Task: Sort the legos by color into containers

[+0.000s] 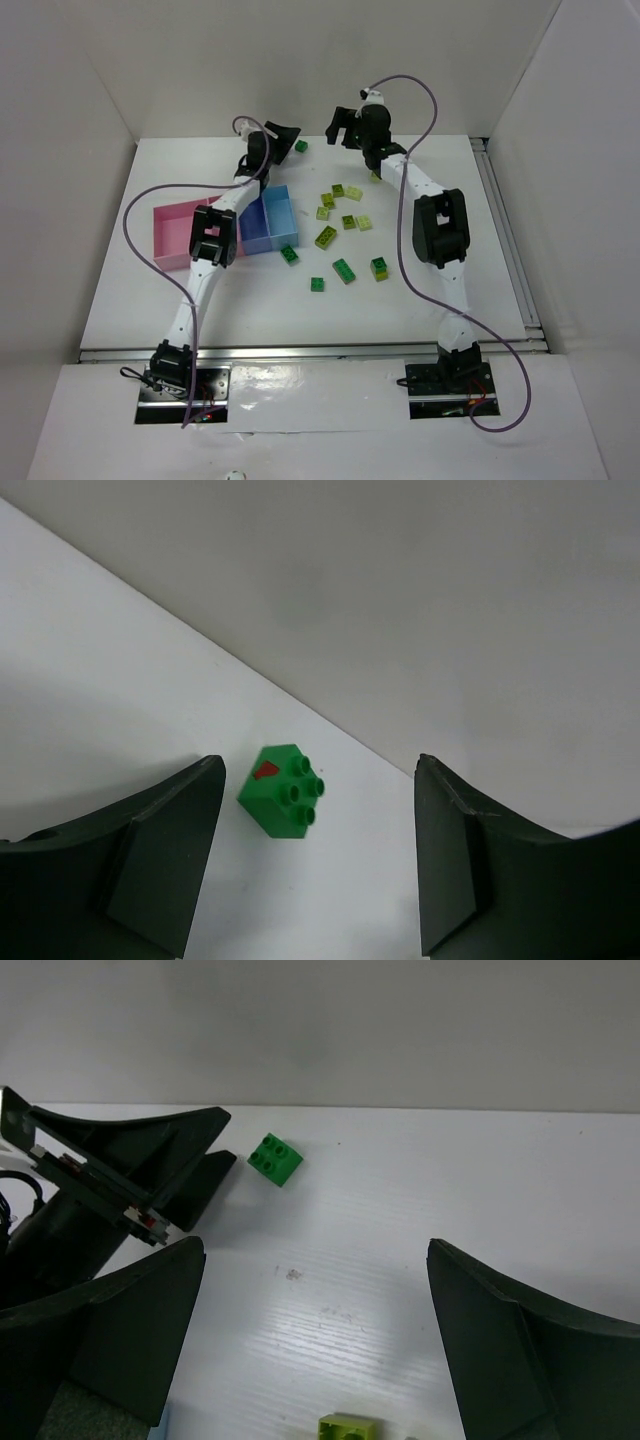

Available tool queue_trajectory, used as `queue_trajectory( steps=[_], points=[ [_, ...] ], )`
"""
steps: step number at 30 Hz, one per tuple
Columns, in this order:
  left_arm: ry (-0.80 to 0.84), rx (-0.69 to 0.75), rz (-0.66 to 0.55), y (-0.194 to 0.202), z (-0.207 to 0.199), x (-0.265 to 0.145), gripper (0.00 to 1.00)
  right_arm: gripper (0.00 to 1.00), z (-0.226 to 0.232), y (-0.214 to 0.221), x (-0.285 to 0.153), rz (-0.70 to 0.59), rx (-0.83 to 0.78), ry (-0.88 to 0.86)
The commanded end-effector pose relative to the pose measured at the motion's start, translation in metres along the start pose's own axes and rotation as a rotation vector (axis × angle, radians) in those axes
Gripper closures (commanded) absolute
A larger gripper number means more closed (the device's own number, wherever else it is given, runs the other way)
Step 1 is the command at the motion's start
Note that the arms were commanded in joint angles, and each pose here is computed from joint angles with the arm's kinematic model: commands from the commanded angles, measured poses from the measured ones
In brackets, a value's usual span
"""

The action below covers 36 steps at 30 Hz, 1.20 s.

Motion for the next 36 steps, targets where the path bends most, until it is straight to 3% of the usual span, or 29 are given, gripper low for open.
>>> queue_trajectory(
  steps=[1,19,30,36],
  points=[
    [0.009,0.130,-0.097,-0.024,0.000,0.002,0.21,0.01,0.011,-0.020,-0.009,-0.034,-0.025,-0.032],
    [0.093,0.648,-0.056,-0.012,0.000,0.001,0.09,0.01,0.002,-0.022,-0.009,-0.007,-0.029,-0.042],
    [0.104,0.868,-0.068,-0.011,-0.013,0.001,0.09,0.01,0.004,-0.021,-0.009,0.010,-0.030,-0.067],
    [0.095,0.907,-0.075,-0.011,-0.010,0.002,0.10,0.01,0.001,-0.023,-0.010,0.016,-0.028,-0.077]
  ],
)
Point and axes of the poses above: each gripper's point midway between its finger pads, its own x axis out along the fingers, its own z axis along the line the jaws close on, y = z × x, the point moved 10 cm from there along -x, back along the fingers, and after that the axes turned 15 degrees about x, right-handed, at the moved point
